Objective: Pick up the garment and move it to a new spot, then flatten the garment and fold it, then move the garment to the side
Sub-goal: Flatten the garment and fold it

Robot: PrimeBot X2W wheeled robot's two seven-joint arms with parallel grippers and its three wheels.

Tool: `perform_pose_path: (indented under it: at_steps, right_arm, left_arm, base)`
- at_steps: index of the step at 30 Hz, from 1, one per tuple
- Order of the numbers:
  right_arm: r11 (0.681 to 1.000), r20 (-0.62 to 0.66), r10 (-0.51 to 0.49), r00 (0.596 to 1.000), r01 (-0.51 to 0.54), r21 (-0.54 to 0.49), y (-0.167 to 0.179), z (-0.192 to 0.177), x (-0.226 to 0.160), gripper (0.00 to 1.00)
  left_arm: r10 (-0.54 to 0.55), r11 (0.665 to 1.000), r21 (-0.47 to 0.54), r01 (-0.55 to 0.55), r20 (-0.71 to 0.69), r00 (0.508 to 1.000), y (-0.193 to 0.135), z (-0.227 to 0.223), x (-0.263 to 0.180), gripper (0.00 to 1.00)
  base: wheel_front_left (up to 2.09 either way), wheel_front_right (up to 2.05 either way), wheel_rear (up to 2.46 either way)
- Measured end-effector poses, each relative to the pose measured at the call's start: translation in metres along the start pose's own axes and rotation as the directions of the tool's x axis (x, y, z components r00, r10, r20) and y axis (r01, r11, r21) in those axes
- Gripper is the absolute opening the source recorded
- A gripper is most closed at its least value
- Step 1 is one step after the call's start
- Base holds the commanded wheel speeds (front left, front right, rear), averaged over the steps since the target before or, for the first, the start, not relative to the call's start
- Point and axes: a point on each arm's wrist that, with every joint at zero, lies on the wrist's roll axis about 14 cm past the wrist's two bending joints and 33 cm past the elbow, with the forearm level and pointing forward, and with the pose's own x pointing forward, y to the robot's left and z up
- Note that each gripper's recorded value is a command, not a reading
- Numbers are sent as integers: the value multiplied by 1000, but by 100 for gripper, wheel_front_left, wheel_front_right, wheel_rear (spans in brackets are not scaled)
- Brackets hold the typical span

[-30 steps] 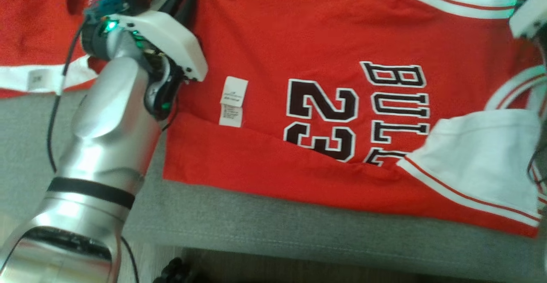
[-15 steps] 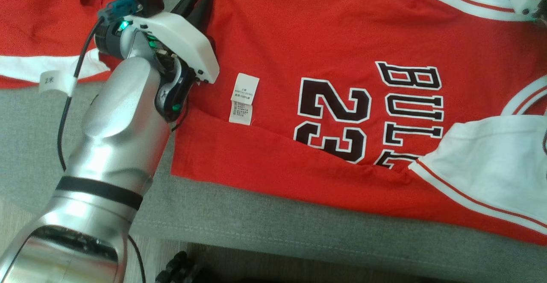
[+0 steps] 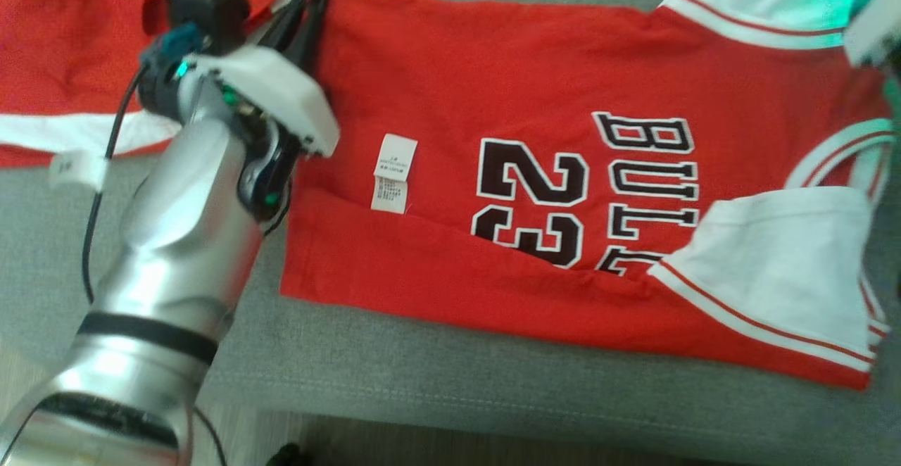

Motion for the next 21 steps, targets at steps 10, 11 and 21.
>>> perform_pose_path:
  at_steps: [10, 11, 21]
  right_arm:
    - [1000, 169, 11, 986, -15, 20, 9, 20, -92, 0]
    - [1000, 178, 10, 984, -15, 27, 11, 20, -101, 0]
    - [980, 117, -64, 991, 41, 195, 15, -34, -173, 0]
  left_arm:
    - [9, 1000, 22, -11, 80, 997, -4, 19, -41, 0]
    - [8, 1000, 22, -10, 89, 996, -5, 21, -45, 0]
    - [-18, 1000, 1, 18, 106, 994, -24, 15, -72, 0]
  base:
    - [0, 0, 0]
    - [0, 0, 0]
    - [0, 0, 0]
